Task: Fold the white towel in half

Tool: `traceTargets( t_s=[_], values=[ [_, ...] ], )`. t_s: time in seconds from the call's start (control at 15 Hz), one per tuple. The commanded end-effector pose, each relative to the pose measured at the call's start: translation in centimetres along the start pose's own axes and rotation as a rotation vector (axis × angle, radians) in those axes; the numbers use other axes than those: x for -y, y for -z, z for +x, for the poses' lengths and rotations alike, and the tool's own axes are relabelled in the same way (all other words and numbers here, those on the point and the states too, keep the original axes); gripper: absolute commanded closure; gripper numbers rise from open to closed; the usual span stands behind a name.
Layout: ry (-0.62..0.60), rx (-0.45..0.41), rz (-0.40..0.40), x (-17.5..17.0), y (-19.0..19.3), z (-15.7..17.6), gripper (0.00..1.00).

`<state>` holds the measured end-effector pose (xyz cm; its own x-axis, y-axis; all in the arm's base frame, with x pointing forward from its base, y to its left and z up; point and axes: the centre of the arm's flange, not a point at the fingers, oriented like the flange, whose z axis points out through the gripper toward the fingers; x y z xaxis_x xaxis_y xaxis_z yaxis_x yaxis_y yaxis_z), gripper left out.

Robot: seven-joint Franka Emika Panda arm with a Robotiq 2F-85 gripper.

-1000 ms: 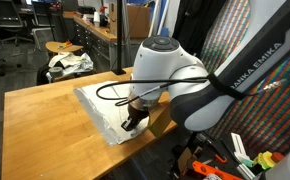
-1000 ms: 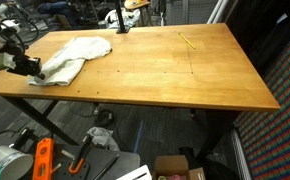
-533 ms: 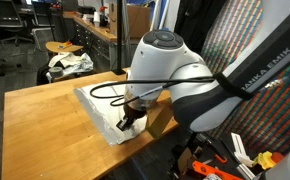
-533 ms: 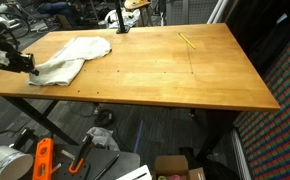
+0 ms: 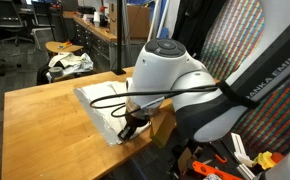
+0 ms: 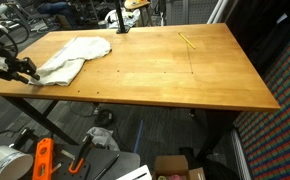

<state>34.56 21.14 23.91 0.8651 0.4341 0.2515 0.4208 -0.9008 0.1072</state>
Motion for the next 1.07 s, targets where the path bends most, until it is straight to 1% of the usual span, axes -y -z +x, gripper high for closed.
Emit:
traceTargets(
  t_s=[0.0,0.07,0.13,0.2,0.33,0.4,0.6,0.87,1.0],
  values=[
    [0.055,0.053,0.15,-2.6,4.3,-0.3,0.16],
    [0.064,0.045,0.189,-3.0,4.3,-0.3,0.09],
    [0.069,0.019,0.227,-3.2,4.0,-0.4,0.02],
    [0.074,-0.016,0.257,-3.2,3.7,-0.3,0.0],
    [0.075,-0.071,0.297,-2.8,3.5,-0.3,0.0],
    [0.078,-0.093,0.299,-2.5,3.3,-0.4,0.0],
    [0.067,-0.113,0.308,-2.4,3.1,0.0,0.0],
    [0.033,-0.128,0.307,-5.1,3.2,0.7,0.0],
    [0.021,-0.108,0.29,-7.3,3.2,0.9,0.0]
  ],
)
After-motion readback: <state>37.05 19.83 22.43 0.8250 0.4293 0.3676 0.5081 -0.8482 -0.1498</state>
